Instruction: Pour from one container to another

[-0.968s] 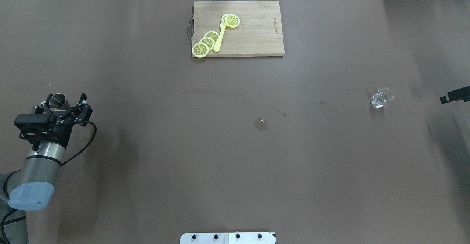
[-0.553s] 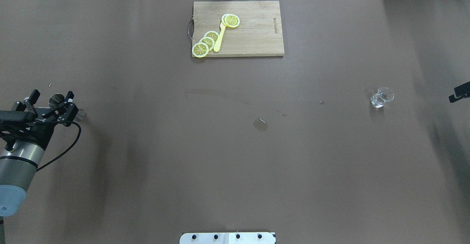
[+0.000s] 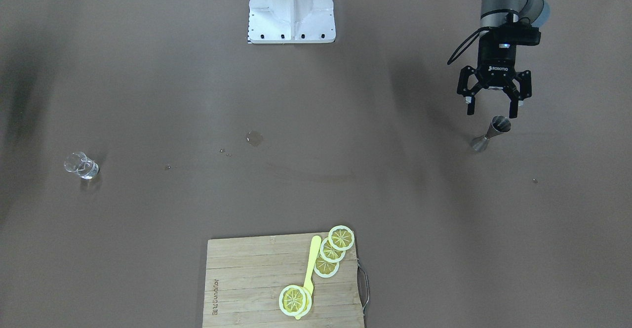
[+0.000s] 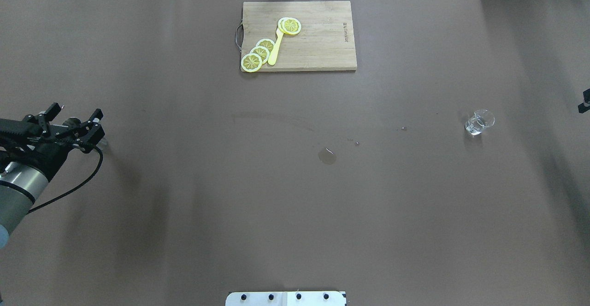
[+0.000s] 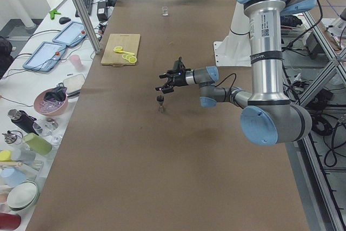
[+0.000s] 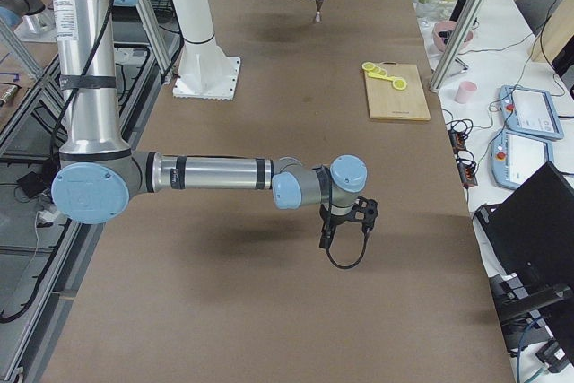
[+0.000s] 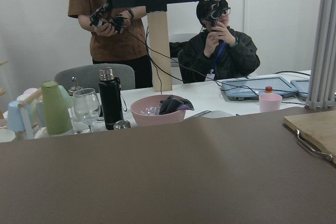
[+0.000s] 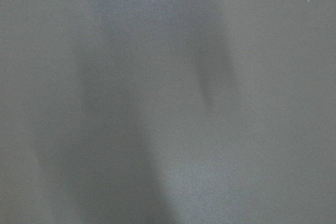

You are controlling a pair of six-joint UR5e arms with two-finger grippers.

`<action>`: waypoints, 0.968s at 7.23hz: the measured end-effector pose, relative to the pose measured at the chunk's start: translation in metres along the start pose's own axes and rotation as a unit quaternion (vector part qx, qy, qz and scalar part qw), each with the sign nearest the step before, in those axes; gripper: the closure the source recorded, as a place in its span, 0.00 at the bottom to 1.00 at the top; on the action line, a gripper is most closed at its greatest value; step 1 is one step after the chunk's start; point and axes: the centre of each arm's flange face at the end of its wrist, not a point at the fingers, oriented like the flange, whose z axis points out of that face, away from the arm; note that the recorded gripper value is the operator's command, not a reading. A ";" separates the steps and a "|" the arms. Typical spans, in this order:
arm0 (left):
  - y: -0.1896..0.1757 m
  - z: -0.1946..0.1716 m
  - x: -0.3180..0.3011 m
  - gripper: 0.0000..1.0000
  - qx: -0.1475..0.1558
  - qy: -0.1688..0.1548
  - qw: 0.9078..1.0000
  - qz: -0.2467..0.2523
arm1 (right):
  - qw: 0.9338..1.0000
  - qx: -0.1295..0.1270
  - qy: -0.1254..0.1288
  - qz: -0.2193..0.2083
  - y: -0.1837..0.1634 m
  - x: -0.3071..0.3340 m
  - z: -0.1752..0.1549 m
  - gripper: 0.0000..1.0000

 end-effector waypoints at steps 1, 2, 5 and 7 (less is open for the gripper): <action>-0.013 0.011 0.010 0.02 -0.037 0.027 0.999 -0.005 | 1.000 0.008 0.000 -0.013 0.000 0.013 -0.010 0.00; -0.029 0.027 0.025 0.02 -0.075 0.051 0.996 -0.003 | 0.999 0.017 0.002 -0.033 0.003 0.034 -0.019 0.00; -0.082 0.107 0.058 0.02 -0.180 0.070 0.980 0.046 | 0.995 0.039 0.032 -0.081 0.014 0.094 -0.037 0.00; -0.103 0.185 0.077 0.02 -0.247 0.027 0.967 0.065 | 0.995 0.035 0.049 -0.078 0.019 0.106 -0.035 0.00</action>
